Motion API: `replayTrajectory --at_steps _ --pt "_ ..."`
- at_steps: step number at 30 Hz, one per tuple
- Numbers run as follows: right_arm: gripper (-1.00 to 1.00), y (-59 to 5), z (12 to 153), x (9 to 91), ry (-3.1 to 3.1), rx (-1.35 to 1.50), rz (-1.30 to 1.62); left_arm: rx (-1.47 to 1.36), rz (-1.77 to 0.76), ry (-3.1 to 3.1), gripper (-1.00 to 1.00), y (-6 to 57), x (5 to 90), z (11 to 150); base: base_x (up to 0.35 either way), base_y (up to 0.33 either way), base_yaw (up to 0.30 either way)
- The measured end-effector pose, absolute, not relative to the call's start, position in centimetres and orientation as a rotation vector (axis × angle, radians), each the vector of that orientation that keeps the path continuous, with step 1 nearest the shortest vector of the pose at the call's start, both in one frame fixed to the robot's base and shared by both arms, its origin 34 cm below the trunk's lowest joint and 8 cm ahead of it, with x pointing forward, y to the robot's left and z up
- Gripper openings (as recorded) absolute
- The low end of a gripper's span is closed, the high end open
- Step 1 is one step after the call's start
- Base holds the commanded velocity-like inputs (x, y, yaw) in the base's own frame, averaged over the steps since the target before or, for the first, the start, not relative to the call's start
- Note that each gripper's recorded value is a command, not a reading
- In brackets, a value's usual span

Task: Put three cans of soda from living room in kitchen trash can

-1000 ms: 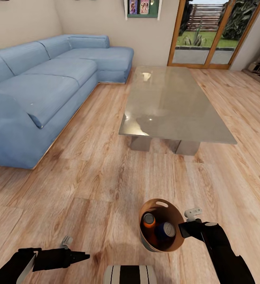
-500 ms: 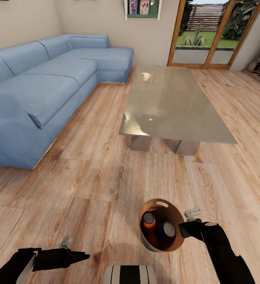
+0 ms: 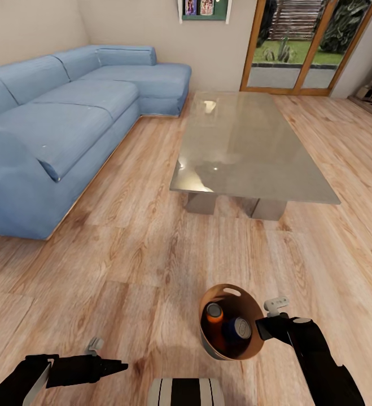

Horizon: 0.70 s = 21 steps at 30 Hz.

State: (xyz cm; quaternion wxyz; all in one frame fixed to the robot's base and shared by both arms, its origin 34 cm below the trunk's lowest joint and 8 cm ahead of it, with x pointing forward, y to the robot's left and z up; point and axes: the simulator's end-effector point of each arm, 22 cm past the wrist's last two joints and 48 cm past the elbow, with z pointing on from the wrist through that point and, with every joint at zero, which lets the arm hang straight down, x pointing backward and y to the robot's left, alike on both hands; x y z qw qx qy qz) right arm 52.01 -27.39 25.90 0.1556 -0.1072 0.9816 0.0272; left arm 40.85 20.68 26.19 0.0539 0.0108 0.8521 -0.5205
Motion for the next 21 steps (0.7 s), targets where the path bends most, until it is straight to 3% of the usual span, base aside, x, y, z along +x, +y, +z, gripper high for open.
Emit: replayTrajectory --at_steps 21 --pt "-1.0 -27.44 25.87 52.07 2.812 -0.304 0.076 0.025 -1.586 2.593 1.0 20.66 40.63 25.93 0.0 0.0 0.0"
